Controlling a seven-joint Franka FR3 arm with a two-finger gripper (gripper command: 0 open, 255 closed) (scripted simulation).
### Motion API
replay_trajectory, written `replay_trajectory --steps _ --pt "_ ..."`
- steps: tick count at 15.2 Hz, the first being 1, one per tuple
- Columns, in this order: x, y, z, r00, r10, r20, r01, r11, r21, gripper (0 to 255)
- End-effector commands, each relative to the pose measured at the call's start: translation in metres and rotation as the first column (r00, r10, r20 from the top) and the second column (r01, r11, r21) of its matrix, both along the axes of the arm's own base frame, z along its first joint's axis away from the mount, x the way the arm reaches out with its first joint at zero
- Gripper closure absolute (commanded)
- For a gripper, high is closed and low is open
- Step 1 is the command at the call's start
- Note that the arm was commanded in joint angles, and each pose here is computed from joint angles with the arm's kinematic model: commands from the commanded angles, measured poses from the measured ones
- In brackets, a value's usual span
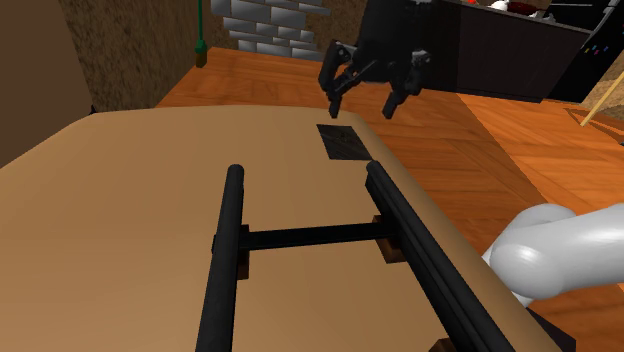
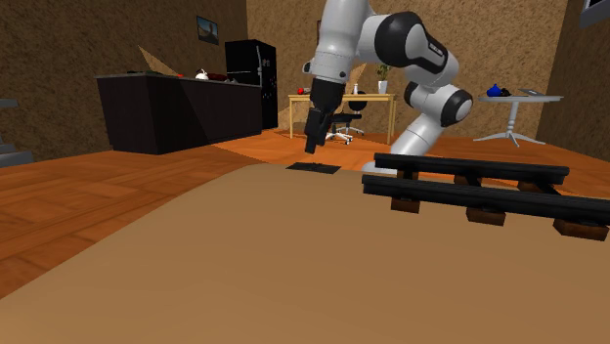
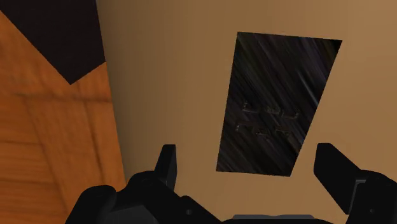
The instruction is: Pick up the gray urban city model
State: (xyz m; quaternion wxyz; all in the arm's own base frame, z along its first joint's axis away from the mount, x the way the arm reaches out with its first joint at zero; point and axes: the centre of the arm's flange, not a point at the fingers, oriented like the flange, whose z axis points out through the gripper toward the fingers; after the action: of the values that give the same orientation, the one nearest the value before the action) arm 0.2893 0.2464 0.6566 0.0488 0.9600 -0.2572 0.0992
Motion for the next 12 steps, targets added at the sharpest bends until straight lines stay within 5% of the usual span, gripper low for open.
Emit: replay_trajectory --steps 1,10,11,12 --pt "0.004 0.024 0.003 0.999 -0.043 0.017 0.043 0.999 -0.002 0" --pt "0.004 0.024 -0.037 0.999 -0.043 0.017 0.043 0.999 -0.002 0" --pt "0.004 0.024 -0.037 0.999 -0.043 0.017 0.043 0.999 -0.002 255" --pt "0.004 0.024 -0.037 0.999 -0.043 0.017 0.043 0.999 -0.002 255"
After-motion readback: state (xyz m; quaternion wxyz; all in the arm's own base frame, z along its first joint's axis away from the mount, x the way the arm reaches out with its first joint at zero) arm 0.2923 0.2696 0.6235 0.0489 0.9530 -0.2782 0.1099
